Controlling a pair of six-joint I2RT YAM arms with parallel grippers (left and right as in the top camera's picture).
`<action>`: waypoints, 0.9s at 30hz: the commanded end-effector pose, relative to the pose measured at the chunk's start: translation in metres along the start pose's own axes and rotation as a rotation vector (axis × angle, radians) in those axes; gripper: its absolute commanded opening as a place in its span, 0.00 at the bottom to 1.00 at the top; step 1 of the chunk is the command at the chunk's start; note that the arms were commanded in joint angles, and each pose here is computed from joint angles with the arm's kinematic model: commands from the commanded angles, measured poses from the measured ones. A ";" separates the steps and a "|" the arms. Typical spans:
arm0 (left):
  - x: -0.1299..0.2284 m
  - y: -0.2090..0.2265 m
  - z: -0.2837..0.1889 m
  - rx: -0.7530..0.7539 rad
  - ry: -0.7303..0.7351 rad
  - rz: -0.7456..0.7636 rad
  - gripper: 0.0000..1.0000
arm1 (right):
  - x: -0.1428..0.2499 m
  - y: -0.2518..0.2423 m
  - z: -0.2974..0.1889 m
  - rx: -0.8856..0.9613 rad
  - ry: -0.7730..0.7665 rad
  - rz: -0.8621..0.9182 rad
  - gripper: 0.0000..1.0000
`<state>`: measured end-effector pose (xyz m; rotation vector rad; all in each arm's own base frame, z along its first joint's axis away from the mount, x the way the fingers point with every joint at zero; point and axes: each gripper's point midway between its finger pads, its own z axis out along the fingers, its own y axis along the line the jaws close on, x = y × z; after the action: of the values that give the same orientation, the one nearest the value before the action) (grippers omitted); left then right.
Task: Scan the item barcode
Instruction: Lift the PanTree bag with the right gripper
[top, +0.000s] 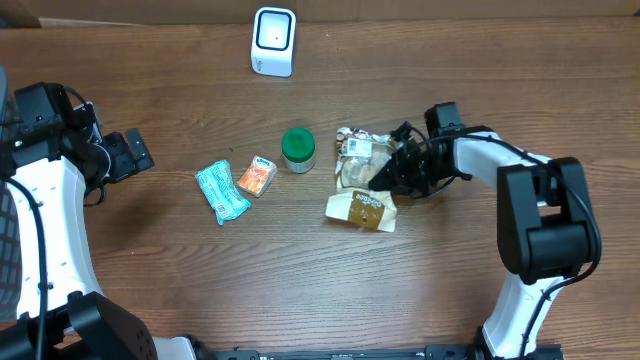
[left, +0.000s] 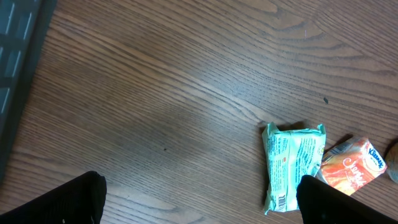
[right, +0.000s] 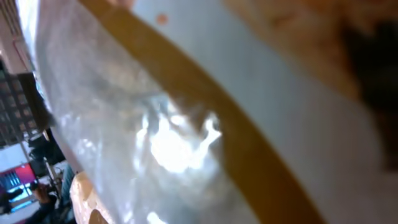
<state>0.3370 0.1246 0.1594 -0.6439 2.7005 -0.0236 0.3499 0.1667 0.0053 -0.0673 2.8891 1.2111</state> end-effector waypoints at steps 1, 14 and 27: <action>-0.005 0.001 -0.003 -0.003 -0.014 0.023 1.00 | -0.024 0.035 -0.039 -0.028 -0.117 -0.105 0.04; -0.005 0.001 -0.003 -0.003 -0.014 0.024 1.00 | 0.012 0.159 -0.159 -0.020 -0.362 -0.427 0.04; -0.005 0.001 -0.003 -0.003 -0.014 0.024 1.00 | 0.023 0.153 -0.151 0.025 -0.313 -0.395 0.04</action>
<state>0.3370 0.1246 0.1594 -0.6439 2.7005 -0.0236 0.3229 0.1599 0.2088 -0.3402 2.4982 1.0373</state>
